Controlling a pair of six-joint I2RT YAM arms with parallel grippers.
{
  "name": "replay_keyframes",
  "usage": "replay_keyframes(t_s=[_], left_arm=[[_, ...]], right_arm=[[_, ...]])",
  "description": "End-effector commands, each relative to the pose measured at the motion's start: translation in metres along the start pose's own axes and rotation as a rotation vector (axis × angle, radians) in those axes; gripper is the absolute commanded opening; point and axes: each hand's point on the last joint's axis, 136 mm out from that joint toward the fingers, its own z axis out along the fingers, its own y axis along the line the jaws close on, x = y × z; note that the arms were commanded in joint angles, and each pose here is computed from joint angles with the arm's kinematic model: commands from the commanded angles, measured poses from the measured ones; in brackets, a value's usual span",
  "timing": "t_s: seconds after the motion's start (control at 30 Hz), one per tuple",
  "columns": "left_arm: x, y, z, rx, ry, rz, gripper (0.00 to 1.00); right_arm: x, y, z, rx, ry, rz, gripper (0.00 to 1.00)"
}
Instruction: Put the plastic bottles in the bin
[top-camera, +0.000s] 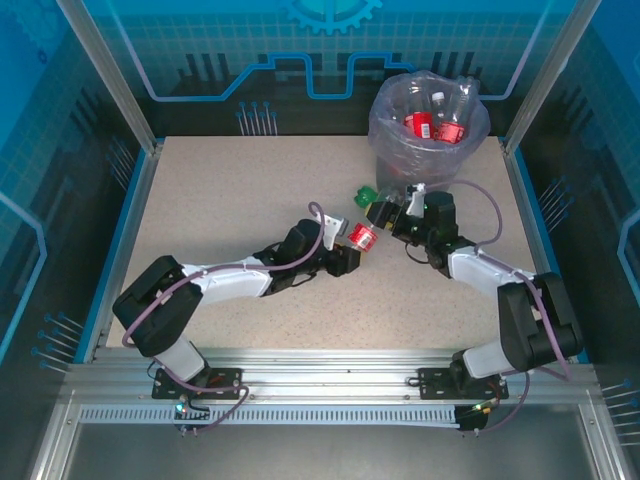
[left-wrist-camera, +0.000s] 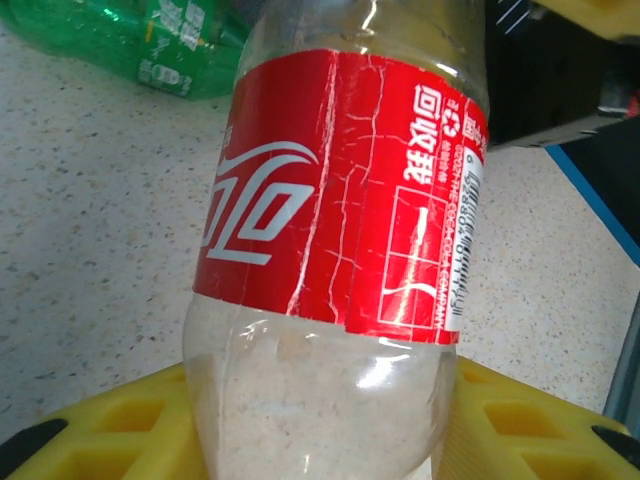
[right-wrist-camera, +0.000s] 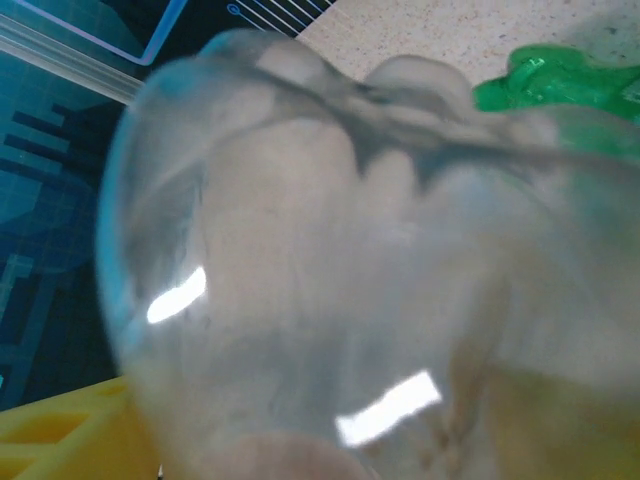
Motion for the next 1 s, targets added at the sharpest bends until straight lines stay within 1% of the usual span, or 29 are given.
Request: replay_keyframes(t_s=[0.0, 0.17, 0.23, 0.27, 0.33, 0.4, 0.5, 0.63, 0.73, 0.83, 0.9, 0.97], left_arm=[[-0.019, -0.017, -0.009, 0.055, -0.068, 0.012, 0.45], [-0.018, -0.016, -0.008, 0.051, -0.065, 0.011, 0.46], [-0.019, -0.017, -0.008, 0.051, -0.067, 0.01, 0.5], [-0.02, -0.017, -0.009, 0.052, -0.069, 0.011, 0.56], [-0.023, -0.02, -0.012, 0.061, -0.078, 0.013, 0.76], [-0.029, -0.024, -0.02, 0.069, -0.091, 0.011, 0.99], [-0.039, -0.026, -0.038, 0.06, -0.121, 0.011, 0.99], [-0.044, -0.009, -0.062, -0.008, -0.141, -0.016, 0.99], [-0.037, 0.011, -0.074, -0.075, -0.133, -0.054, 0.99], [-0.03, 0.024, -0.081, -0.104, -0.134, -0.098, 0.99], [-0.023, 0.029, -0.083, -0.117, -0.125, -0.12, 0.99], [-0.019, 0.031, -0.083, -0.124, -0.115, -0.131, 0.99]], right_arm=[[-0.015, 0.021, 0.005, -0.06, -0.042, -0.03, 0.72], [-0.017, 0.022, -0.002, -0.034, -0.055, -0.051, 0.59], [-0.021, 0.025, -0.008, -0.019, -0.066, -0.074, 0.53], [-0.022, 0.026, -0.011, -0.01, -0.072, -0.087, 0.52], [-0.029, 0.034, -0.019, 0.001, -0.089, -0.13, 0.52], [-0.041, 0.044, -0.029, 0.033, -0.104, -0.195, 0.51], [-0.071, 0.071, -0.054, 0.09, -0.161, -0.348, 0.5], [-0.115, 0.115, -0.094, 0.147, -0.264, -0.544, 0.48], [-0.152, 0.153, -0.125, 0.182, -0.386, -0.688, 0.48], [-0.191, 0.182, -0.15, 0.253, -0.53, -0.808, 0.48], [-0.221, 0.194, -0.163, 0.328, -0.639, -0.878, 0.47], [-0.245, 0.197, -0.167, 0.42, -0.704, -0.923, 0.47]])
